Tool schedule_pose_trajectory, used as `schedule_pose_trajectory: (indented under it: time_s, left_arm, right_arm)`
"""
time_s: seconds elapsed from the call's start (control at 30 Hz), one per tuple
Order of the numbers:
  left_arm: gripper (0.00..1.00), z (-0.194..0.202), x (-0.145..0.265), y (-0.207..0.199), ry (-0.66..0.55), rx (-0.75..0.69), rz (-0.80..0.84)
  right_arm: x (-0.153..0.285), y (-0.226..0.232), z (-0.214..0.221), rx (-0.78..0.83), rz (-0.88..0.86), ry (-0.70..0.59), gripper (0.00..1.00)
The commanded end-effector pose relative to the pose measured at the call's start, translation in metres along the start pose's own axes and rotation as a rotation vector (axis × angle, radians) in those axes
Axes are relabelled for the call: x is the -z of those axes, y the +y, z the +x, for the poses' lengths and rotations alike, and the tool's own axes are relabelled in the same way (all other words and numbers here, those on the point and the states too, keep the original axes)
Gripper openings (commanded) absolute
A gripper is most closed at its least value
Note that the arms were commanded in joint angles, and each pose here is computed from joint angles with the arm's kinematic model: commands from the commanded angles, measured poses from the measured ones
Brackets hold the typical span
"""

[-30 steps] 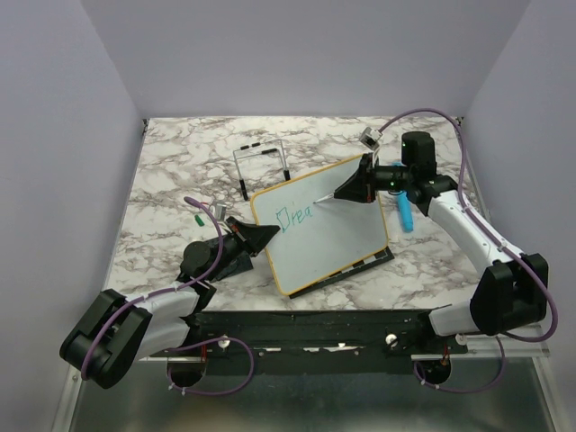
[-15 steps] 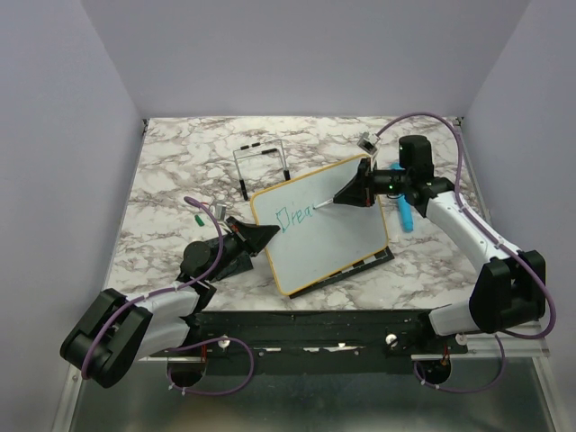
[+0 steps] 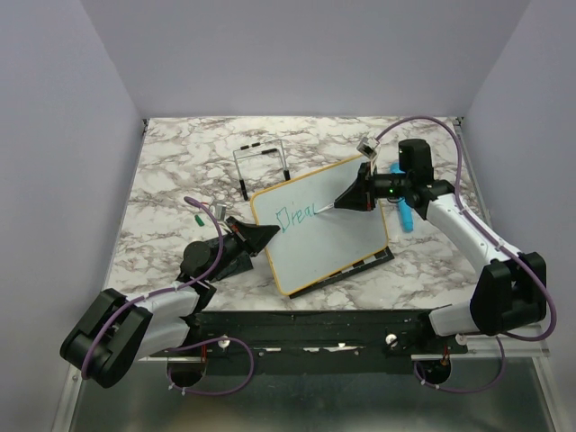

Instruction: Write a sentence on the whiteboard

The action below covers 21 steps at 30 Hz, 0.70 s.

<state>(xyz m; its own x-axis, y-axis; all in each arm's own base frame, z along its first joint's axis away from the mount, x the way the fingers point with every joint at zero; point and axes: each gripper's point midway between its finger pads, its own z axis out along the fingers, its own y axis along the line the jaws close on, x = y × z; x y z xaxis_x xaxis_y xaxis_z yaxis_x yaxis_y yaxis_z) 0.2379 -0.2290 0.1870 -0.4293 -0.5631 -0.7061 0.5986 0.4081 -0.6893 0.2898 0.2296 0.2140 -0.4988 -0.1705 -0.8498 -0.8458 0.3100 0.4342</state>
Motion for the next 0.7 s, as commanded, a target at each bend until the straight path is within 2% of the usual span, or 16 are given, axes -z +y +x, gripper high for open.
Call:
schedule_pose_trajectory:
  time_s: [0.0,0.3,0.67]
  left_arm:
    - [0.00,0.016,0.003,0.010,0.072,-0.102,-0.010]
    - [0.00,0.017,0.003,0.010,0.075,-0.102,-0.009]
    - [0.00,0.017,0.004,0.011,0.075,-0.105,-0.011]
  right_arm:
    - [0.001,-0.007,-0.018,0.038,0.028,-0.020,0.01]
    - [0.002,-0.015,-0.031,0.036,0.062,-0.042,0.00]
    - [0.009,-0.015,-0.017,0.015,0.051,-0.030,0.01]
